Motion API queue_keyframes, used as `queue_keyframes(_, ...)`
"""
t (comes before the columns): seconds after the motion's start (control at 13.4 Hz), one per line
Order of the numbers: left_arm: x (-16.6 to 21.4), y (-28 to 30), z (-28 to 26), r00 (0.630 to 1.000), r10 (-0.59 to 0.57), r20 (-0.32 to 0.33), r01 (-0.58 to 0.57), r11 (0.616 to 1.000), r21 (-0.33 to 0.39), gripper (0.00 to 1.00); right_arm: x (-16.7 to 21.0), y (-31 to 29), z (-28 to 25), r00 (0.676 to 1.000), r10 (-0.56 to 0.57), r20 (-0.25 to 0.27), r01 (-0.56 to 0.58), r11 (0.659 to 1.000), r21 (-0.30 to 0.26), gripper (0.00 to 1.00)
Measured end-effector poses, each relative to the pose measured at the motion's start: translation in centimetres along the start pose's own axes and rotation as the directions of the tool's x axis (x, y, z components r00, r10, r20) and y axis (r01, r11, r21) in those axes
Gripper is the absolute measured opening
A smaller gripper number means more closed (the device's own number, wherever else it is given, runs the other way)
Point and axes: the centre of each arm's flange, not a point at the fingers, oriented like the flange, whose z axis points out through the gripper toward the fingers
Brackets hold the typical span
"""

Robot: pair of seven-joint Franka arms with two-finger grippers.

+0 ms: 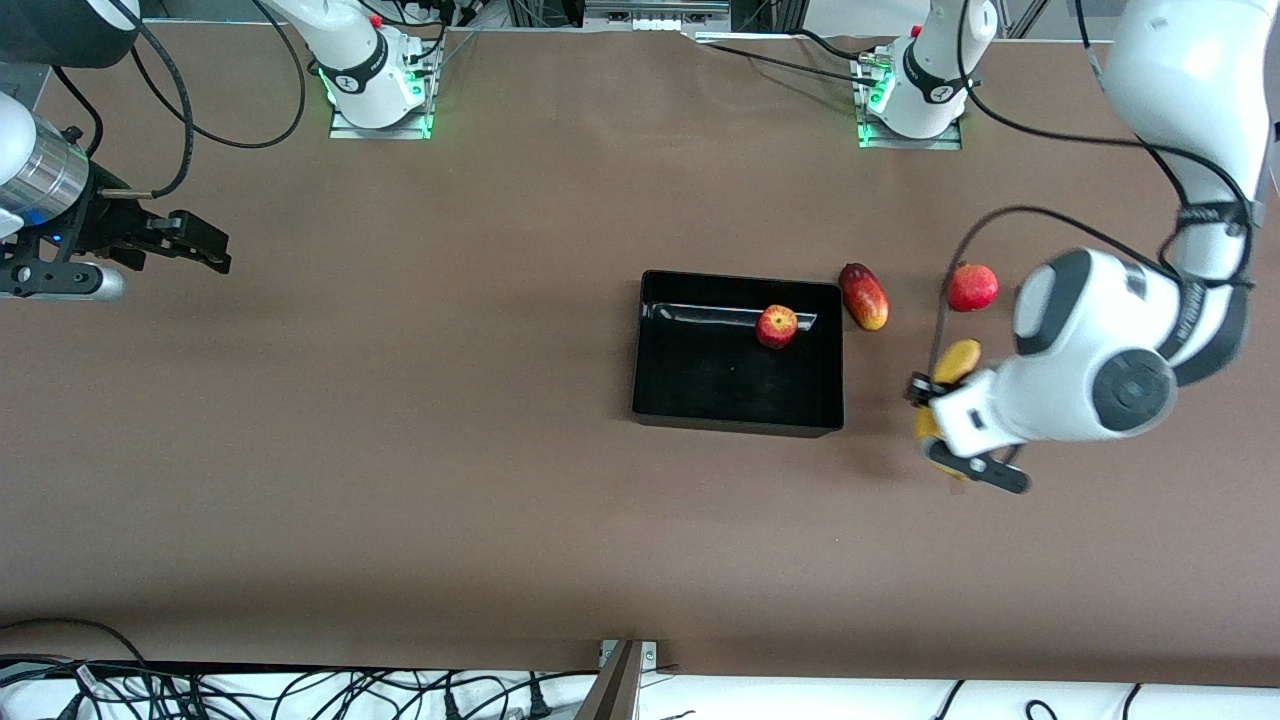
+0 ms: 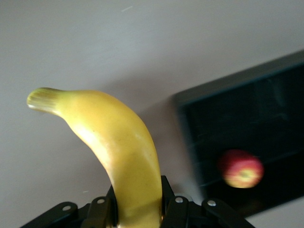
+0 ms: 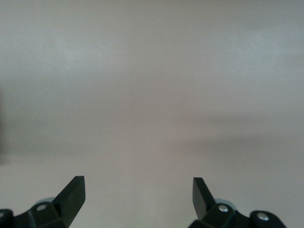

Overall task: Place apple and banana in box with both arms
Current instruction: 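Carry the banana into the black box and lower it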

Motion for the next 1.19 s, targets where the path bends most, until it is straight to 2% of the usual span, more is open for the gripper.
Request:
queue_keyframes(0.3, 1.4, 15.8, 3.6, 0.996, -0.086, 0.027, 0.086, 0.996, -0.014, 0.34, 0.0, 0.0, 0.0, 1.0, 0.0, 0.0, 0.0, 1.0, 0.0, 1.0)
queue_keyframes(0.45, 1.9, 19.9, 6.1, 0.99, -0.139, 0.025, 0.139, 0.99, -0.03, 0.34, 0.0, 0.0, 0.0, 1.0, 0.0, 0.0, 0.0, 1.0, 0.0, 1.0)
queue_keyframes(0.74, 2.0, 24.1, 11.1, 0.982, -0.188, 0.034, 0.189, 0.981, -0.04, 0.34, 0.0, 0.0, 0.0, 1.0, 0.0, 0.0, 0.0, 1.0, 0.0, 1.0)
queue_keyframes(1.19, 1.4, 24.4, 16.2, 0.979, -0.186, 0.087, 0.187, 0.982, -0.004, 0.34, 0.0, 0.0, 0.0, 1.0, 0.0, 0.0, 0.0, 1.0, 0.0, 1.0)
